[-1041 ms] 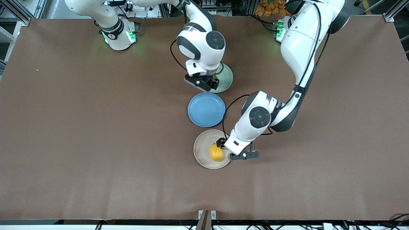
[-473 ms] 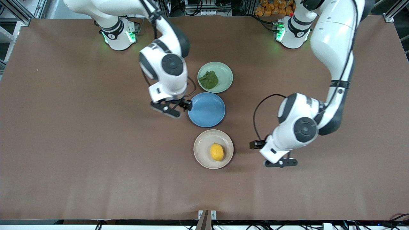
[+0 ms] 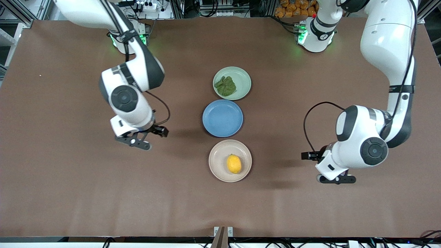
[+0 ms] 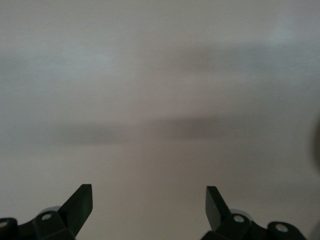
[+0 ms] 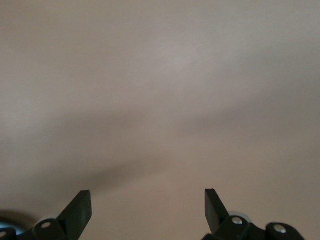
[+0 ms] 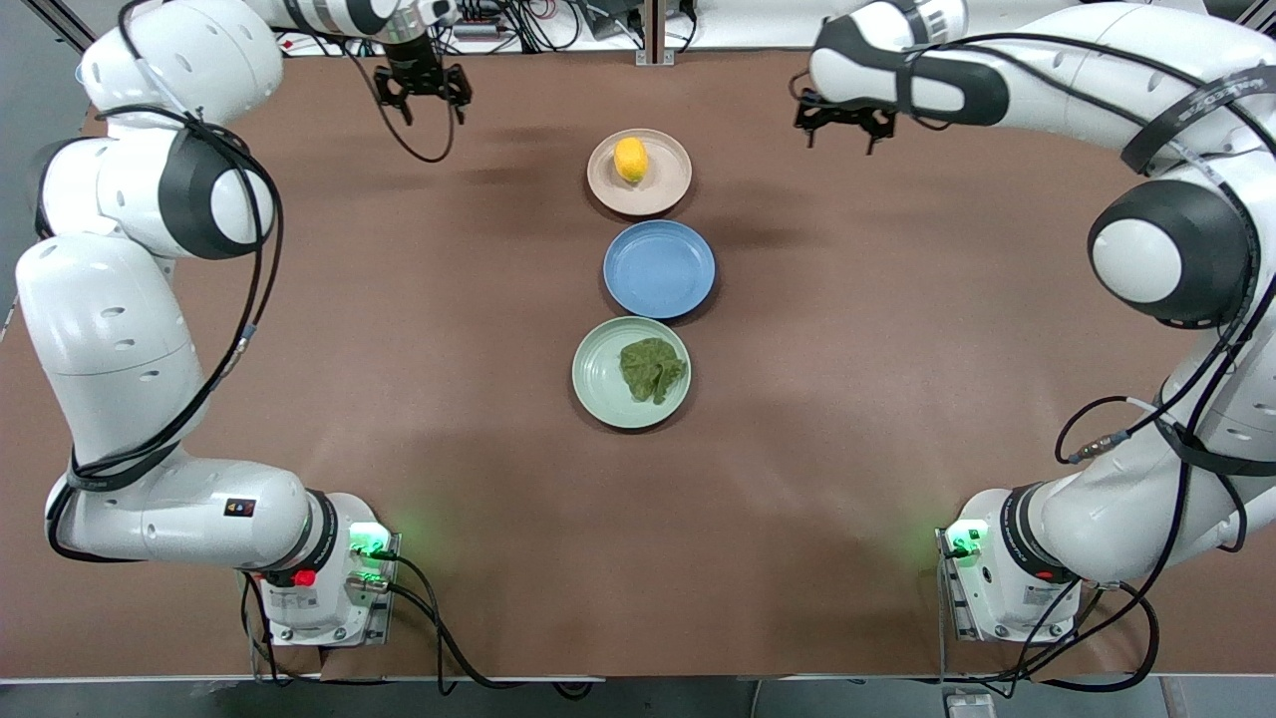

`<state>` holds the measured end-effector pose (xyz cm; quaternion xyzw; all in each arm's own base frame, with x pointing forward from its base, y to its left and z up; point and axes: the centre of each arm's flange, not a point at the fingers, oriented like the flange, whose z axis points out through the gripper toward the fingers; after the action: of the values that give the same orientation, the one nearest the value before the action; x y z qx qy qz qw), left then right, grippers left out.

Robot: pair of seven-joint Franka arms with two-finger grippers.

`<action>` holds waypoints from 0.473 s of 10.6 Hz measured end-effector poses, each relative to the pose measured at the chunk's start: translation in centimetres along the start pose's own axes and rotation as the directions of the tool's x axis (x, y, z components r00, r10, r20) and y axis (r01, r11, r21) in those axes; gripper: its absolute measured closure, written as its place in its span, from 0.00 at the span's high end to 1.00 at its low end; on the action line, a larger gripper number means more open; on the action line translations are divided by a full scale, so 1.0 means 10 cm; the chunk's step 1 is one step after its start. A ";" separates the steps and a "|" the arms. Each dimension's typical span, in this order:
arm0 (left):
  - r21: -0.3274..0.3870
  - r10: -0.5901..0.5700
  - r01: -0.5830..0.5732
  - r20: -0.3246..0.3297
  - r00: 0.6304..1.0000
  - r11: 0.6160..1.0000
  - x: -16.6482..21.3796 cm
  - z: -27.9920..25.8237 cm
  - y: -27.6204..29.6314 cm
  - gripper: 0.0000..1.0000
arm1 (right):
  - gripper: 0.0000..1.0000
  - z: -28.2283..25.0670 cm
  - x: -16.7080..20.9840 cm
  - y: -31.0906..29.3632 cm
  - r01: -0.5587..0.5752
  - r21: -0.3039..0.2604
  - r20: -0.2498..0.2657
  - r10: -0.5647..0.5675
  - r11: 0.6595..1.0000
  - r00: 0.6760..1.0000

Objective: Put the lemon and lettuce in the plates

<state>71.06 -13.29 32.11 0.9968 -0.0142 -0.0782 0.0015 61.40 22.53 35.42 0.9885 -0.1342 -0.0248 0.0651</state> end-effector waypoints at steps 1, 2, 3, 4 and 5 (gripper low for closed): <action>0.006 0.017 -0.017 0.013 1.000 1.000 -0.01 -0.04 -0.15 1.00 | 1.00 0.04 0.17 0.25 0.024 0.001 0.008 -0.024 1.000 1.000; 0.007 0.025 -0.025 0.024 0.999 1.000 -0.03 -0.10 -0.29 1.00 | 1.00 0.07 0.32 0.49 0.036 0.003 0.015 -0.036 0.999 0.999; 0.006 0.023 -0.023 0.036 0.999 1.000 -0.05 -0.15 -0.43 1.00 | 1.00 0.12 0.41 0.66 0.038 0.003 0.023 -0.038 0.999 0.999; 0.005 0.017 -0.017 0.038 0.999 1.000 -0.06 -0.17 -0.50 1.00 | 1.00 0.18 0.43 0.77 0.045 0.001 0.036 -0.045 0.999 0.998; 0.005 0.013 -0.013 0.035 0.999 1.000 -0.06 -0.20 -0.53 1.00 | 1.00 0.23 0.42 0.83 0.067 -0.001 0.047 -0.067 0.998 0.997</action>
<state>70.88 -7.95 34.18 0.9952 -0.0208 -0.0957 -0.0010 63.12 13.21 34.16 0.9915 -0.1025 -0.0506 0.0621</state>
